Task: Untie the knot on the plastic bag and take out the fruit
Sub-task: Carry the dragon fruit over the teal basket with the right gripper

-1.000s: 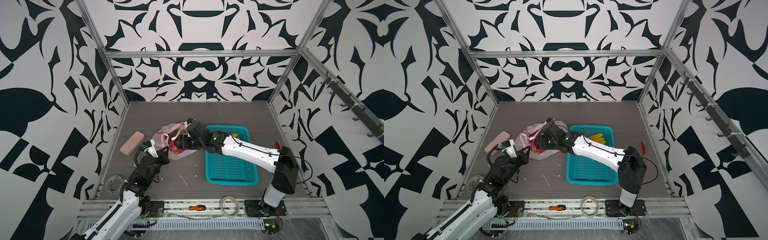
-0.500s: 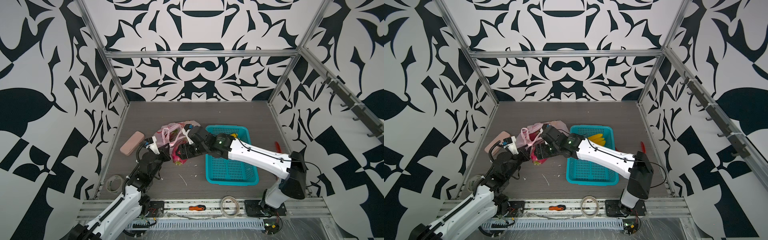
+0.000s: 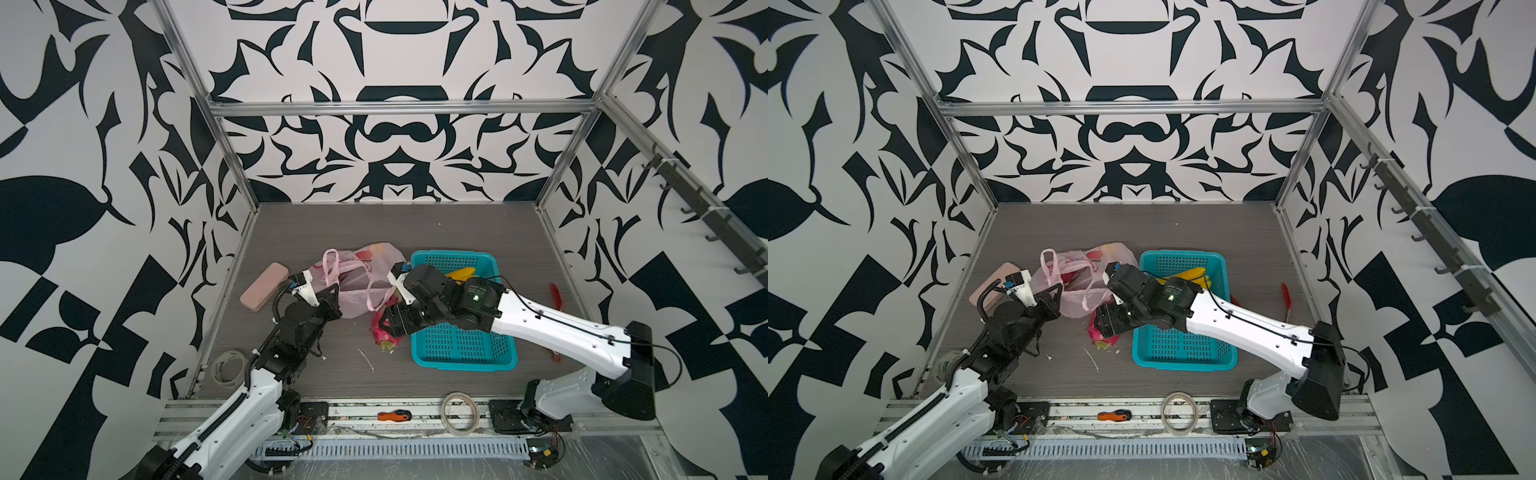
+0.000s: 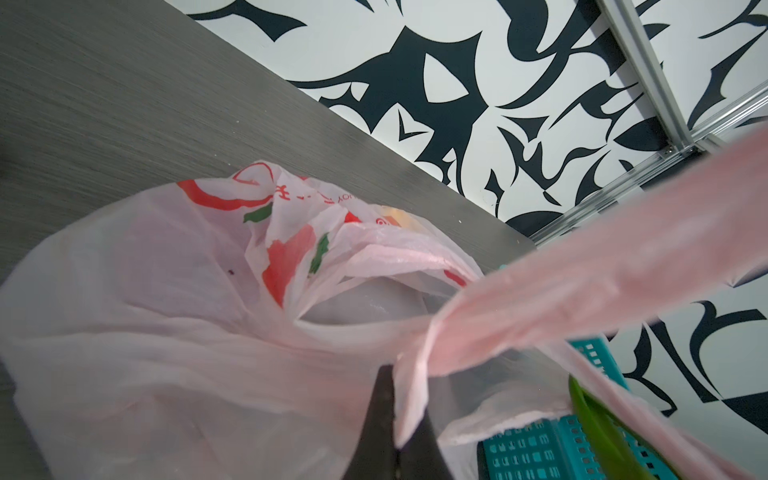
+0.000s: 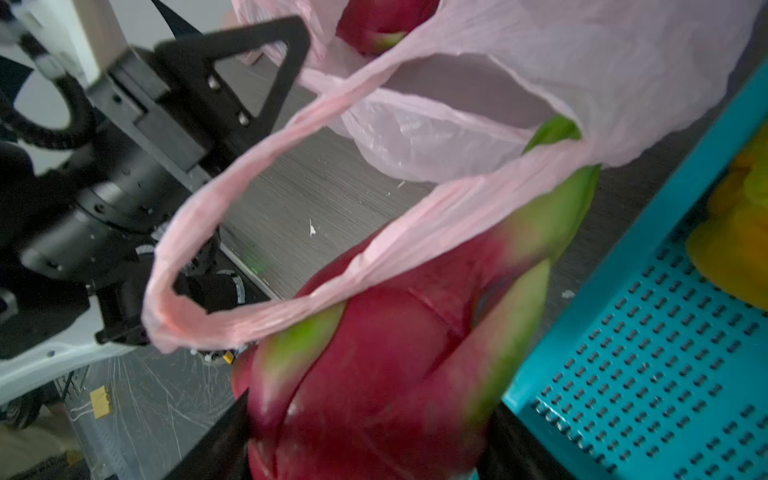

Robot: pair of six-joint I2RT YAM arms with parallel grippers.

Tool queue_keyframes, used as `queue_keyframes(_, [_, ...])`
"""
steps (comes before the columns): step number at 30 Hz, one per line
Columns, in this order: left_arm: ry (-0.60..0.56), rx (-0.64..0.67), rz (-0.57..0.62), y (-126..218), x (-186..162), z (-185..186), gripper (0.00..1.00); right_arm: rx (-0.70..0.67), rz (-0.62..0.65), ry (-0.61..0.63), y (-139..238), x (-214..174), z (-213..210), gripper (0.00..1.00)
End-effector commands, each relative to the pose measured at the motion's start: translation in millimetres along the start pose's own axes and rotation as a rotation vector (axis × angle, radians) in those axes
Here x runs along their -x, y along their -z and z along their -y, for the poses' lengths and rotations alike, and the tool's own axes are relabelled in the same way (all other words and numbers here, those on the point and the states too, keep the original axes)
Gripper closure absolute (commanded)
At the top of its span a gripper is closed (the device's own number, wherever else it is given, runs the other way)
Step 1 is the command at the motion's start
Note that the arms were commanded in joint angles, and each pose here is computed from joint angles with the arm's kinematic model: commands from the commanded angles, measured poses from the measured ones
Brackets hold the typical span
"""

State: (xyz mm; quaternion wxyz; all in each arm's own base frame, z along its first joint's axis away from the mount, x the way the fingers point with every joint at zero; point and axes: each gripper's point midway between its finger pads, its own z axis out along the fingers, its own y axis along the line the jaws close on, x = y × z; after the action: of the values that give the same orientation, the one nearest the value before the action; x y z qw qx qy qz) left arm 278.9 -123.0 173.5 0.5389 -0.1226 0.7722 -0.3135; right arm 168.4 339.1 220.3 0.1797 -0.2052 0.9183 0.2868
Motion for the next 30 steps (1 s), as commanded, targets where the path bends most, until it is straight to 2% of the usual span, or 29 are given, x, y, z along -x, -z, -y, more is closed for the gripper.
queue_keyframes(1, [0.004, 0.003, 0.040, 1, 14, 5, 1.00, -0.018, 0.047, 0.018, 29, -2, 6, 1.00])
queue_keyframes(10, [0.004, 0.006, 0.033, 0, 14, 5, 1.00, -0.052, 0.105, -0.004, 65, -12, 22, 1.00])
queue_keyframes(19, [0.006, 0.004, 0.031, 0, 13, 6, 1.00, -0.183, 0.254, -0.077, 105, -2, 57, 1.00])
queue_keyframes(21, [0.006, 0.003, 0.032, -1, 14, 6, 1.00, -0.236, 0.303, -0.115, 112, 2, 72, 1.00])
queue_keyframes(30, [0.007, -0.005, 0.021, -2, 11, 7, 1.00, -0.375, 0.382, -0.317, 119, -5, 135, 1.00])
